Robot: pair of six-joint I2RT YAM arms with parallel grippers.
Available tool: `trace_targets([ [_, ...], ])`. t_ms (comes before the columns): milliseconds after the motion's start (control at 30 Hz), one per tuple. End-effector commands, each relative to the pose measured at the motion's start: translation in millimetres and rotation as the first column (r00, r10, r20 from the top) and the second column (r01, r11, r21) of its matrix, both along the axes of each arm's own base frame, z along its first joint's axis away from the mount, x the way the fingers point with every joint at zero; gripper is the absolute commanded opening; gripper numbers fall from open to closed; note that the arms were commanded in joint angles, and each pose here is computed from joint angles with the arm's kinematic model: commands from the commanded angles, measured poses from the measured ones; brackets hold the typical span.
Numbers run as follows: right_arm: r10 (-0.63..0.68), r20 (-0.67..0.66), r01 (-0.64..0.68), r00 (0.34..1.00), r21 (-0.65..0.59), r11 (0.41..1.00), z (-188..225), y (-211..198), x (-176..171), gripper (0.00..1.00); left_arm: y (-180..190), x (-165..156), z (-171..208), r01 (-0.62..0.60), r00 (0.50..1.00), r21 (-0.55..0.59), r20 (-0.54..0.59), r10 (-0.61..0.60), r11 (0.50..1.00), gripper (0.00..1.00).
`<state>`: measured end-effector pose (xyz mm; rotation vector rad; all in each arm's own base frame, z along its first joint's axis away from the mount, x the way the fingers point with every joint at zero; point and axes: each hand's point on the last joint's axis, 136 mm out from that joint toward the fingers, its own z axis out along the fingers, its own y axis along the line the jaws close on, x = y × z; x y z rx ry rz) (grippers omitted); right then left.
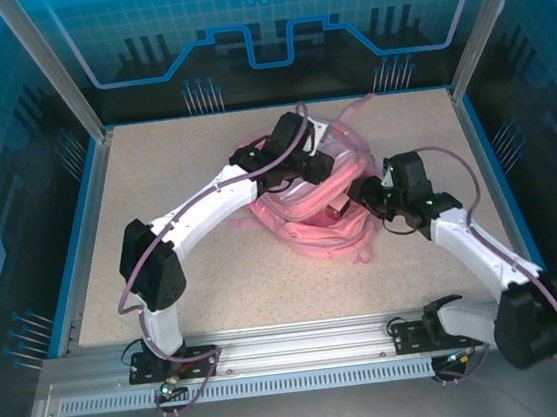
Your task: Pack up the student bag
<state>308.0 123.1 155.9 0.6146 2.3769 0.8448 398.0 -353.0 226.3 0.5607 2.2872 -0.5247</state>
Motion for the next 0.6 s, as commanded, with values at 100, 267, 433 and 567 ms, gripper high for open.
trace_targets([
  [100,0.044,-0.039,-0.053,0.998,-0.276,0.96,4,-35,-39,0.57,52,-30,-2,-0.127,0.987,-0.154,-0.115,0.109,0.98,0.65],
  [267,0.209,0.038,-0.192,0.977,-0.261,0.946,34,-4,-27,0.68,92,-69,-40,-0.137,0.986,-0.138,-0.116,0.121,0.981,0.77],
  [433,0.321,0.057,-0.295,0.946,-0.268,0.917,41,34,-18,0.72,106,-108,-91,-0.069,0.984,-0.11,-0.174,0.049,0.992,0.79],
  [567,0.387,0.032,-0.365,0.921,-0.273,0.89,36,60,-17,0.74,103,-115,-111,-0.01,0.982,-0.089,-0.187,-0.006,0.996,0.78],
])
